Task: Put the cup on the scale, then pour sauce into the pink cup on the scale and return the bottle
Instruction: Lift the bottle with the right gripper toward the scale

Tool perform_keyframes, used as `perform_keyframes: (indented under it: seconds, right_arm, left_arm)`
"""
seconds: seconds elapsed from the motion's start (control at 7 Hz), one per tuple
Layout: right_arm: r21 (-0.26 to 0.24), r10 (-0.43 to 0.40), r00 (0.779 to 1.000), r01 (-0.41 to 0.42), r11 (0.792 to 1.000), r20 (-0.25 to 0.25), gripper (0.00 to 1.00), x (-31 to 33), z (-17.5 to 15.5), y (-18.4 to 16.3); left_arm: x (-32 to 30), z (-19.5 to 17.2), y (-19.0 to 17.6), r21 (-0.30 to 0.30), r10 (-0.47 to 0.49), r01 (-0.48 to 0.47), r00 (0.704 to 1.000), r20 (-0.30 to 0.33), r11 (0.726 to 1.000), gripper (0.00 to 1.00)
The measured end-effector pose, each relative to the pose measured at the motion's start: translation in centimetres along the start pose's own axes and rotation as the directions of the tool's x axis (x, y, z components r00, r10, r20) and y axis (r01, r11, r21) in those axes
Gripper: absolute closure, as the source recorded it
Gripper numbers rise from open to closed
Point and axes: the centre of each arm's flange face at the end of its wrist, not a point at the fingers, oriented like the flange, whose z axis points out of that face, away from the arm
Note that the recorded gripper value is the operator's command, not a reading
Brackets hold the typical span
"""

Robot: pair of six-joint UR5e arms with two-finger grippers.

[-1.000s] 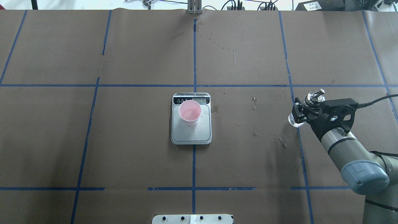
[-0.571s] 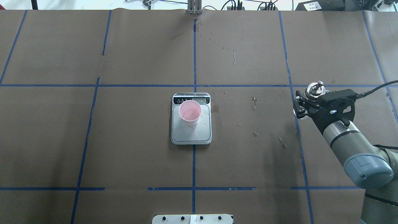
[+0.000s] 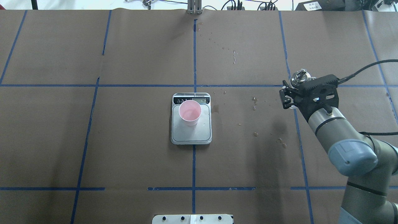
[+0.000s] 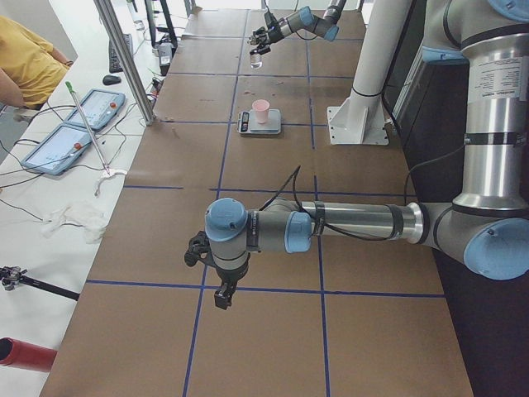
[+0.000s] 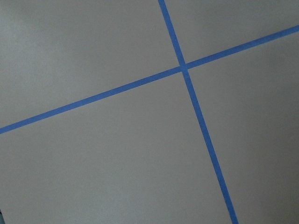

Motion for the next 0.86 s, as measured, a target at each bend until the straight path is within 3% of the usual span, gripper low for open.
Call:
perform_keyframes:
  seconds: [0.29,0.71,0.86]
  right_arm:
    - [-0.051,-0.195,0.979,0.193,0.980,-0.051,1.00,-4.9,0.0,-5.4]
    - [-0.096,-0.317,0.946,0.310,0.946,-0.072,1.00,-8.9,-1.0,-9.5]
    - [-0.114,-0.381,0.920,0.370,0.922,-0.092,1.00,-10.9,-1.6,-10.1]
  left_arm:
    - [0.6,0.1,-0.3,0.018,-0.009,0.010,0.998,-0.058,1.000,0.00]
    - [1.3,0.1,-0.6,0.014,-0.226,0.229,0.965,-0.131,0.973,0.00]
    - [1.4,0.0,-0.7,0.013,-0.256,0.260,0.957,-0.135,0.965,0.00]
